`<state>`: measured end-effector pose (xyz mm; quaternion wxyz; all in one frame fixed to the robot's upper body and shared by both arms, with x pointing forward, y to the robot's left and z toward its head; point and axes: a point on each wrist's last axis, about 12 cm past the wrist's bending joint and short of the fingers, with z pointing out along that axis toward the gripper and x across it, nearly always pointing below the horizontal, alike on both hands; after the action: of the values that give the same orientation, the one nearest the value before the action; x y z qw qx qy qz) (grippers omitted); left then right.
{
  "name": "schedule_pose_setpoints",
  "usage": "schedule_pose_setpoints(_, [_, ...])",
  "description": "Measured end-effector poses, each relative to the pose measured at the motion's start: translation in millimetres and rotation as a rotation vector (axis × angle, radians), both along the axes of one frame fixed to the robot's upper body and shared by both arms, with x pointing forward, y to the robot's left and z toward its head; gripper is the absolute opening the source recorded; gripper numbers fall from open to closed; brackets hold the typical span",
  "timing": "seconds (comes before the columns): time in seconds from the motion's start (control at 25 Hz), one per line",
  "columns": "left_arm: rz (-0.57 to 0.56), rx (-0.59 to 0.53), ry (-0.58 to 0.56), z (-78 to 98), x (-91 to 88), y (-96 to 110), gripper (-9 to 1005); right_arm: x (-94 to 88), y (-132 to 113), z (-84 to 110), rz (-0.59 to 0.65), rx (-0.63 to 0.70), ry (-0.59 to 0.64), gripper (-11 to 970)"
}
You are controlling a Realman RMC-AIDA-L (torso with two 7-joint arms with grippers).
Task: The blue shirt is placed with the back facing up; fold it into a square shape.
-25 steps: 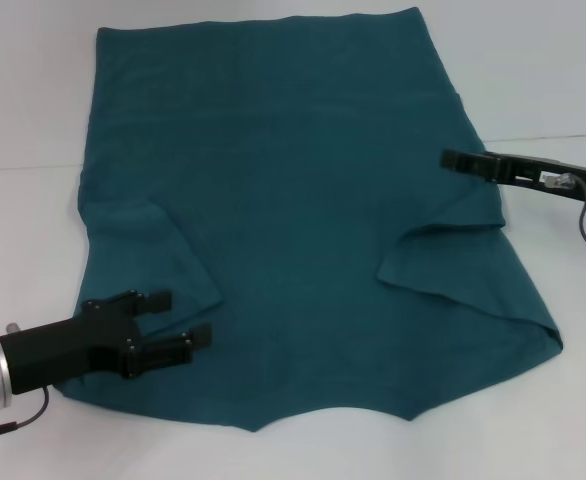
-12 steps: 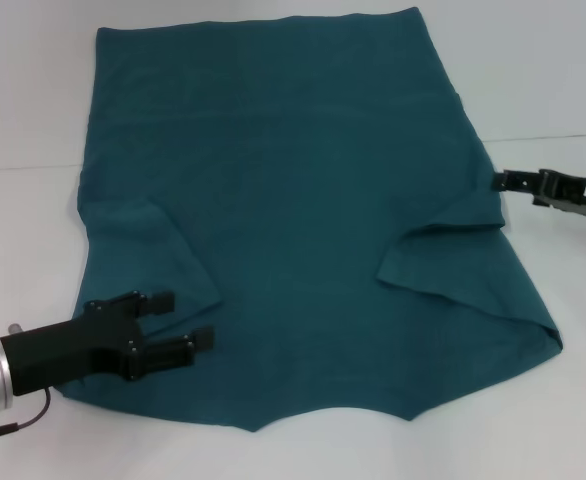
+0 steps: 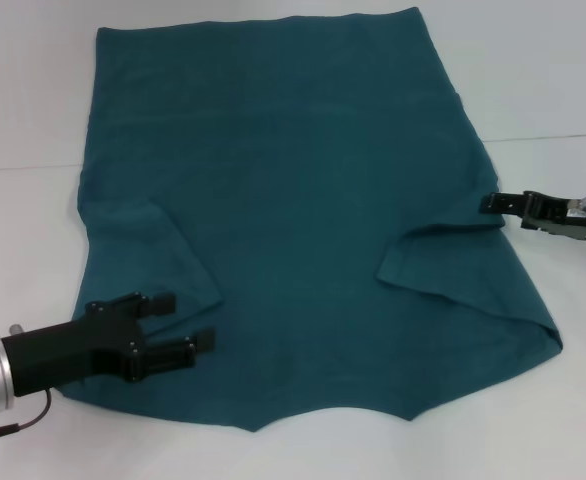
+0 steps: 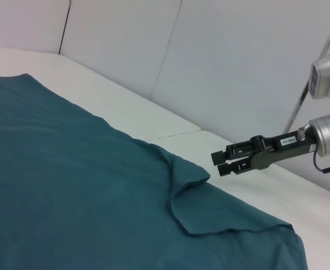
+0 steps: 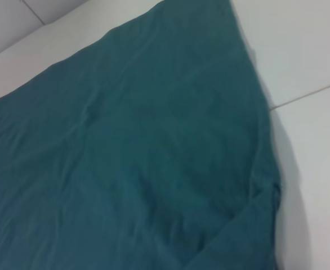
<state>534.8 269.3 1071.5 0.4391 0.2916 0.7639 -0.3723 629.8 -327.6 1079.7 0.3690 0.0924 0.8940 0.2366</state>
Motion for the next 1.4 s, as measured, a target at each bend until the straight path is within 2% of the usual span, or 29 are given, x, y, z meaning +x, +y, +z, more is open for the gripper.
schedule_pose_setpoints(0.4, [0.005, 0.004, -0.004, 0.8, 0.9, 1, 876, 3.9, 17, -1.8, 0.011, -0.003, -0.013, 837])
schedule_pose_setpoints(0.88, [0.003, 0.001, -0.003, 0.9, 0.8, 1, 876, 10.2, 11, 2.9, -0.025, -0.056, -0.058, 838])
schedule_pose_setpoints(1.08, [0.004, -0.003, -0.003, 0.6, 0.4, 1, 875, 10.1, 10, -1.4, -0.055, -0.076, -0.063, 838])
schedule_pose_setpoints(1.4, [0.005, -0.004, -0.006, 0.1, -0.3, 1, 875, 6.8, 23, -12.0, -0.062, -0.098, -0.070, 838])
